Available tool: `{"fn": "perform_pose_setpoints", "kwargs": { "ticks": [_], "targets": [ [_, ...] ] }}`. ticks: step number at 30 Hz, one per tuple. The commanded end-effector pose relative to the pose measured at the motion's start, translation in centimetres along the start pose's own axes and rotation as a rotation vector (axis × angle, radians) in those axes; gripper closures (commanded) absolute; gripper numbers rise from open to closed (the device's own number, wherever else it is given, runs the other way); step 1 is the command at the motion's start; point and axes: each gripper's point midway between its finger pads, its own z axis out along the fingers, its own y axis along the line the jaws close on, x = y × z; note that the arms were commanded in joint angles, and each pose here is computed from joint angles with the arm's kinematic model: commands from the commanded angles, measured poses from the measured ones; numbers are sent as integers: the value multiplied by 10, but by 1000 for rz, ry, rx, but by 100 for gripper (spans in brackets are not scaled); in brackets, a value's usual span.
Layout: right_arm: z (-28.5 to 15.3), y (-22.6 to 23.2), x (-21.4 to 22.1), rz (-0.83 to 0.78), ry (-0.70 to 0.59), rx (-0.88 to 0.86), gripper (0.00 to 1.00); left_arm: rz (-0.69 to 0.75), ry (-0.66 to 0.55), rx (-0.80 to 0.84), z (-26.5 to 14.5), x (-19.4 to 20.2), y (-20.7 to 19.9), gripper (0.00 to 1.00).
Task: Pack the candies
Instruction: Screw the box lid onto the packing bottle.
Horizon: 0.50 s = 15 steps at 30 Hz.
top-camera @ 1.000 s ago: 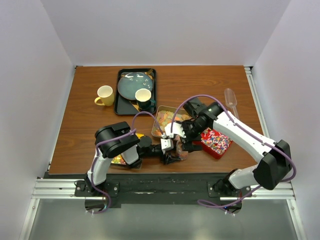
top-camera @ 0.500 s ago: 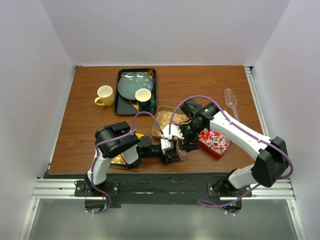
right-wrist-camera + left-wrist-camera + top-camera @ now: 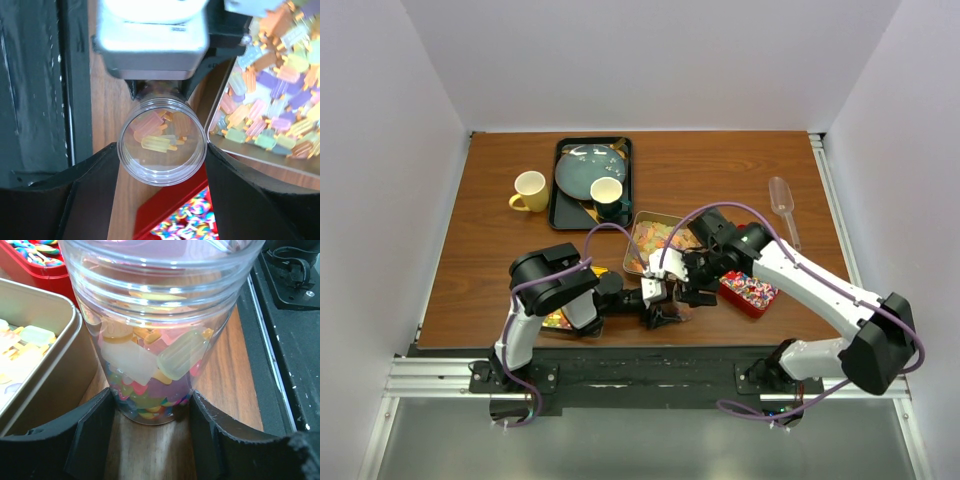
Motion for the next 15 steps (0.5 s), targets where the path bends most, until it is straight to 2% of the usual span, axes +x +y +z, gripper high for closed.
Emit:
{"fn": "perform_pose_setpoints", "kwargs": {
  "ticks": [1, 4, 5, 7, 8, 9, 10, 15],
  "targets": [
    [7, -4, 27, 213, 108, 103, 39, 110, -159, -74, -16, -30, 20, 100],
    [7, -8, 34, 284, 127, 153, 39, 105, -137, -75, -18, -29, 20, 100],
    [7, -6, 34, 290, 124, 155, 40, 106, -131, -71, -18, -28, 19, 92],
    [7, -5, 36, 288, 127, 157, 39, 126, -120, -61, -19, -28, 18, 66],
    [7, -5, 38, 290, 133, 163, 39, 129, -122, -54, -20, -28, 16, 44],
    [8, -4, 40, 289, 138, 162, 39, 134, -125, -42, -20, -29, 13, 31],
    [8, -5, 39, 288, 135, 165, 39, 138, -138, -42, -20, -31, 12, 1],
    [9, -3, 44, 286, 146, 163, 39, 151, -166, -23, -11, -36, 11, 0]
  ]
}}
